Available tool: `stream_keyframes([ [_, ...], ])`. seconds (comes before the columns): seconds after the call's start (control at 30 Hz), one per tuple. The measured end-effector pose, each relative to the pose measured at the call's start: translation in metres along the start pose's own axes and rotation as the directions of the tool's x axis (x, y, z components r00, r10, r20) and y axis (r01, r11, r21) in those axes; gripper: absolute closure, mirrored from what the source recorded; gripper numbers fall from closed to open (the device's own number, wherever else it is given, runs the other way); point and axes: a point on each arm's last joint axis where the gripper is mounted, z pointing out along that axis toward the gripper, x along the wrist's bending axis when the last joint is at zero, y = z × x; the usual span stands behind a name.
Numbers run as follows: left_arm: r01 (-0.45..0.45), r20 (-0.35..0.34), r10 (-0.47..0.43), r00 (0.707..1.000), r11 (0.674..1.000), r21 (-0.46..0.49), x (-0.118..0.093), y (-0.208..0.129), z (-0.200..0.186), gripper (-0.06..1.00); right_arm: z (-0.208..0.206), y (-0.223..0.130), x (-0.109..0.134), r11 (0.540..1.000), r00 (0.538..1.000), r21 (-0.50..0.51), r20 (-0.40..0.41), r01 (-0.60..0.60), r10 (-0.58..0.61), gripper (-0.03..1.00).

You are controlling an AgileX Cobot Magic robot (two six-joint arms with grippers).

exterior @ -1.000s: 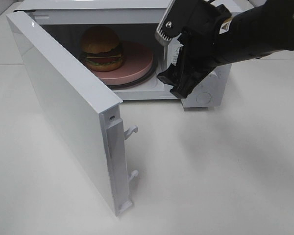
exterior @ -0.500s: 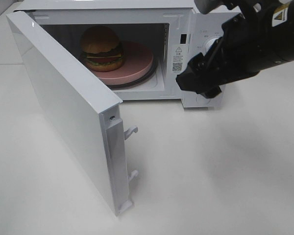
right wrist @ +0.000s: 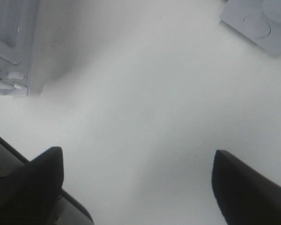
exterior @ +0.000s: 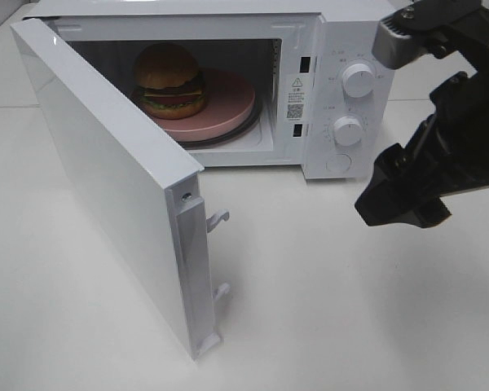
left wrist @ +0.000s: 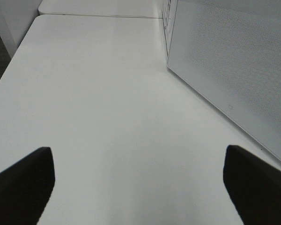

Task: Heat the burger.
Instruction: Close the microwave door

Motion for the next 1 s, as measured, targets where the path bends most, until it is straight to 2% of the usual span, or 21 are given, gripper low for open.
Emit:
stream_keyframes([
  [0.17,0.0,0.0,0.0,1.0,1.0,0.0,0.0,0.0,0.0,0.05,-0.011,-0.009,0.001,0.999,1.0,0.021,0.001,-0.027,0.027,0.2],
  [0.37,0.0,0.0,0.0,1.0,1.0,0.0,0.0,0.0,0.0,0.05,-0.026,-0.043,0.001,0.998,0.997,-0.002,0.046,-0.07,0.07,0.2],
  [0.43,0.0,0.0,0.0,1.0,1.0,0.0,0.0,0.0,0.0,0.05,-0.029,-0.058,-0.003,0.992,0.989,-0.007,0.068,-0.13,0.13,0.2],
  [0.53,0.0,0.0,0.0,1.0,1.0,0.0,0.0,0.0,0.0,0.05,-0.03,-0.064,-0.006,0.988,0.985,-0.011,0.081,-0.152,0.153,0.2],
  [0.6,0.0,0.0,0.0,1.0,1.0,0.0,0.0,0.0,0.0,0.05,-0.039,-0.083,-0.017,0.964,0.955,-0.062,0.135,-0.258,0.265,0.2],
  [0.73,0.0,0.0,0.0,1.0,1.0,0.0,0.0,0.0,0.0,0.05,-0.051,-0.095,-0.02,0.942,0.931,-0.133,0.161,-0.309,0.328,0.2],
  [0.8,0.0,0.0,0.0,1.0,1.0,0.0,0.0,0.0,0.0,0.05,-0.063,-0.109,-0.021,0.914,0.904,-0.21,0.186,-0.346,0.385,0.2],
  [0.83,0.0,0.0,0.0,1.0,1.0,0.0,0.0,0.0,0.0,0.05,-0.063,-0.109,-0.021,0.914,0.904,-0.21,0.186,-0.346,0.385,0.2],
  [0.9,0.0,0.0,0.0,1.0,1.0,0.0,0.0,0.0,0.0,0.05,-0.073,-0.125,-0.02,0.879,0.871,-0.293,0.214,-0.376,0.443,0.2],
  [0.93,0.0,0.0,0.0,1.0,1.0,0.0,0.0,0.0,0.0,0.05,-0.073,-0.125,-0.02,0.879,0.871,-0.293,0.214,-0.376,0.443,0.2],
  [1.0,0.0,0.0,0.0,1.0,1.0,0.0,0.0,0.0,0.0,0.05,-0.079,-0.141,-0.016,0.845,0.839,-0.362,0.234,-0.393,0.491,0.2],
])
